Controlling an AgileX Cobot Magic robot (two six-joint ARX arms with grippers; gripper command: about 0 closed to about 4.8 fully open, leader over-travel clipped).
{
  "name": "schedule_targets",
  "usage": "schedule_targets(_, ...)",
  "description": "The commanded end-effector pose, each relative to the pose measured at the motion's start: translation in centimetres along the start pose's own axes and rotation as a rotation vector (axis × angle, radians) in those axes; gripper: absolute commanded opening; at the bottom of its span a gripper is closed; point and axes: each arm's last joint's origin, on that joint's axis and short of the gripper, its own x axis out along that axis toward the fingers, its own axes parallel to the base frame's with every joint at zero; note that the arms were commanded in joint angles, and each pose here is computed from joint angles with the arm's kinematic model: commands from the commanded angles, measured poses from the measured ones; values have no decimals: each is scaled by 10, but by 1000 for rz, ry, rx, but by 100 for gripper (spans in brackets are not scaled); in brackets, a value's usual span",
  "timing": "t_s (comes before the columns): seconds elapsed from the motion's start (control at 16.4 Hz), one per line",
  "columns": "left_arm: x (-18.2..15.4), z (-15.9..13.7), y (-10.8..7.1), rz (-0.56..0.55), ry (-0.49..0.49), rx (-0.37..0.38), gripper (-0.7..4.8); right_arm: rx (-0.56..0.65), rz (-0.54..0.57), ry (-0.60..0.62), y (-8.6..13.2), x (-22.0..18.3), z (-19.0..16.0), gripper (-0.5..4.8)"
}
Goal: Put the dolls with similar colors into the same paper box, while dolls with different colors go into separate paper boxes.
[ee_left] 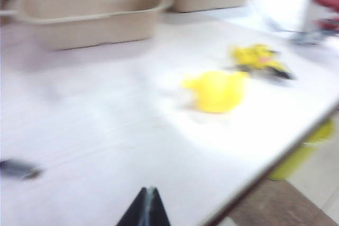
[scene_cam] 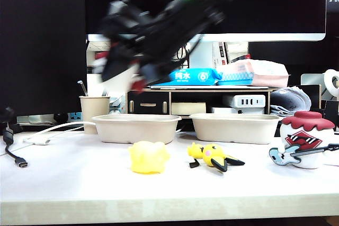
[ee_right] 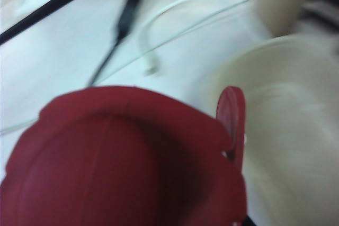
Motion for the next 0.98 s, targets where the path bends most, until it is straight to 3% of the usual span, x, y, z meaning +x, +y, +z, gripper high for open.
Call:
schedule_targets(0.06, -7, 8, -2, -23, -113, 12, -5, 50, -74, -6, -31, -24, 9, 176)
schedule_targets(0.18, -11, 14, 0, 0, -196, 10, -5, 102, -147, 9, -63, -36, 6, 175)
schedule_targets(0.55, -12, 13, 11, 111, -194, -12, -5, 186, -423, -14, -135, -57, -7, 174)
schedule_targets(0.85, -12, 13, 11, 112, -193, -13, -5, 190, -451, -9, -152, -33, -26, 175)
schedule_targets(0.98, -12, 13, 11, 112, -192, -13, -5, 192, -528, 1, -155, -32, -29, 180)
